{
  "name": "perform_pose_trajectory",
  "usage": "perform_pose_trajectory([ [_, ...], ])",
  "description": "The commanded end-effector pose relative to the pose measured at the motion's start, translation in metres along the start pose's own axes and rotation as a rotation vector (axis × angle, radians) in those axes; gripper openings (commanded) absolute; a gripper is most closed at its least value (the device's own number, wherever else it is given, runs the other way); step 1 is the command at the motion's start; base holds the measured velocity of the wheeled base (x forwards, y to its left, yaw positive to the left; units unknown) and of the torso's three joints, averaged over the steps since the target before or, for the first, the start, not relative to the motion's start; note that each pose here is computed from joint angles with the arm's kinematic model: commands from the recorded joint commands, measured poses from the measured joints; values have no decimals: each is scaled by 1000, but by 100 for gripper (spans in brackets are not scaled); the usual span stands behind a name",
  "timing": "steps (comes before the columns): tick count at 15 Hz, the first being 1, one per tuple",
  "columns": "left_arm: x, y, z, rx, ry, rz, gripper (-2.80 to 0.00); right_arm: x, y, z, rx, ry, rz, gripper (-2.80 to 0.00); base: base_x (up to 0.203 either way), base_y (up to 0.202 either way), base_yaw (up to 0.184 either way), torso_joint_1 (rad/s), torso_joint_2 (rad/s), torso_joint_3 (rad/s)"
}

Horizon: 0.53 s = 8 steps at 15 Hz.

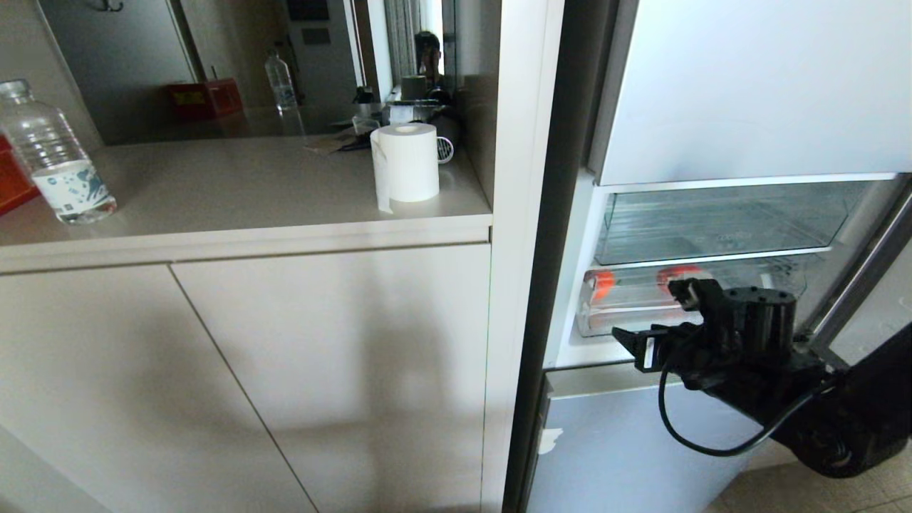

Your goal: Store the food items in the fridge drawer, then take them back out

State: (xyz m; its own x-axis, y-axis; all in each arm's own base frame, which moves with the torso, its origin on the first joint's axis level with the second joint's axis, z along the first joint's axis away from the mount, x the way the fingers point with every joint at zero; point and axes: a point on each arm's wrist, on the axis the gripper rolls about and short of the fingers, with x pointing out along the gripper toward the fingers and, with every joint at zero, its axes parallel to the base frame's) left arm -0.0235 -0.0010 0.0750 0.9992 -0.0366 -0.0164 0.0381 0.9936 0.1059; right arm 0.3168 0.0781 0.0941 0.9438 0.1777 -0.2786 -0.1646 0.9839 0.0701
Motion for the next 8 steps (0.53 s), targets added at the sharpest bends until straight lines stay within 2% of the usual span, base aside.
perform_pose_trajectory([
  [1, 0, 0, 0, 1, 1, 0, -280, 26, 2, -5, 0, -33, 5, 0, 0, 0, 0, 0, 0, 0],
  [8, 0, 0, 0, 1, 0, 0, -280, 57, 4, 6, 4, -105, 3, 0, 0, 0, 0, 0, 0, 0],
])
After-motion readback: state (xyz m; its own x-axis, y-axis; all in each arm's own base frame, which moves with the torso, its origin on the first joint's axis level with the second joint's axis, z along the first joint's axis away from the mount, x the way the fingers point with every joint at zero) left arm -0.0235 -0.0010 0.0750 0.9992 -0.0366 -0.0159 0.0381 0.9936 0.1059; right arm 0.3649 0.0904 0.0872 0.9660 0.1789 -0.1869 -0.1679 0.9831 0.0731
